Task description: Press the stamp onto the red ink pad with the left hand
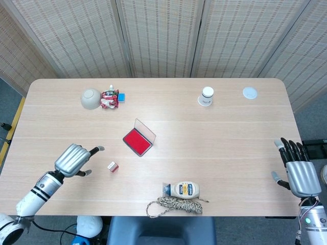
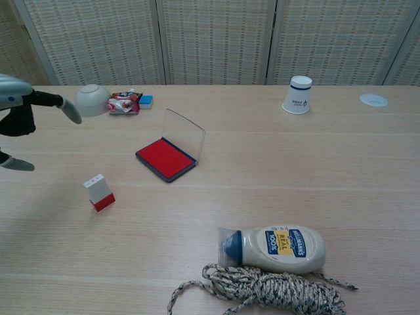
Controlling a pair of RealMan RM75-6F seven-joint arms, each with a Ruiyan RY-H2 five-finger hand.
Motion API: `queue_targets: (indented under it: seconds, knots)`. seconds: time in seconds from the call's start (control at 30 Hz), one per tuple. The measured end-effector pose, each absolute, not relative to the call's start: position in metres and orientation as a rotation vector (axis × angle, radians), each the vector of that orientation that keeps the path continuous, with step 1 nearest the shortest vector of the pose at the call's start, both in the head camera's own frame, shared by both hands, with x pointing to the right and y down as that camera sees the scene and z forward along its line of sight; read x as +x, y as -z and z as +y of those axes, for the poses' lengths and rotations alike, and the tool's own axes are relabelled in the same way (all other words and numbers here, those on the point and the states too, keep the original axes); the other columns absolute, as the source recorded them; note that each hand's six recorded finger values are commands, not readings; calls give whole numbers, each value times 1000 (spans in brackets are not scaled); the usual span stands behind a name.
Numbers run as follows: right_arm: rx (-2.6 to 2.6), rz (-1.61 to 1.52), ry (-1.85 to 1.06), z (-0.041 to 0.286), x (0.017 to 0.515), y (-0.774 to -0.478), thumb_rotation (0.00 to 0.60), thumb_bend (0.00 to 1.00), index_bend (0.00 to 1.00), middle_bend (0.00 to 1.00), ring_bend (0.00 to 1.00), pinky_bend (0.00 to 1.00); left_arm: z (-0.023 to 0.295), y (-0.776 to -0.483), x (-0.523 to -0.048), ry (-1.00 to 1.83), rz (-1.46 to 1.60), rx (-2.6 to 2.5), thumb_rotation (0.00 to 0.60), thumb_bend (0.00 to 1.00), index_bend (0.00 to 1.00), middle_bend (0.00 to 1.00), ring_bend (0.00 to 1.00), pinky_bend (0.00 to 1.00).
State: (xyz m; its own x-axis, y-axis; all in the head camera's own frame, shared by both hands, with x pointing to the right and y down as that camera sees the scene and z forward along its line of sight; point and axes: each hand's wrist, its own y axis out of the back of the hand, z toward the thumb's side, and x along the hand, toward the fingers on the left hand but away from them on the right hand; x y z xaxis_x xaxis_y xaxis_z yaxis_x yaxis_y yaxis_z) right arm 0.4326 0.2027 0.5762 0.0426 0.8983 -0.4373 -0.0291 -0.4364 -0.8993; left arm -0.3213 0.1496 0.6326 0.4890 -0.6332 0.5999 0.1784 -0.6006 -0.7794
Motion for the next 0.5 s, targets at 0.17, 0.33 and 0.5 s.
queue_targets:
  seconds: [0.17,0.33,0.5]
  knots:
    - [-1521,-936,-1510,197,438,-574,600,282,0,0,0,0,144,-652,-315,1251,306,-1916,600,206,334,1000,850,703]
    - [-1517,-959,-1494,197,440,-568,600,282,0,0,0,0,143,-674,-311,1279,295,-1942,600,206,330,1000,850,703]
    - [-1539,-946,-1482,199,438,-568,600,282,0,0,0,0,152,-687,-305,1291,273,-1990,600,206,332,1000,850,703]
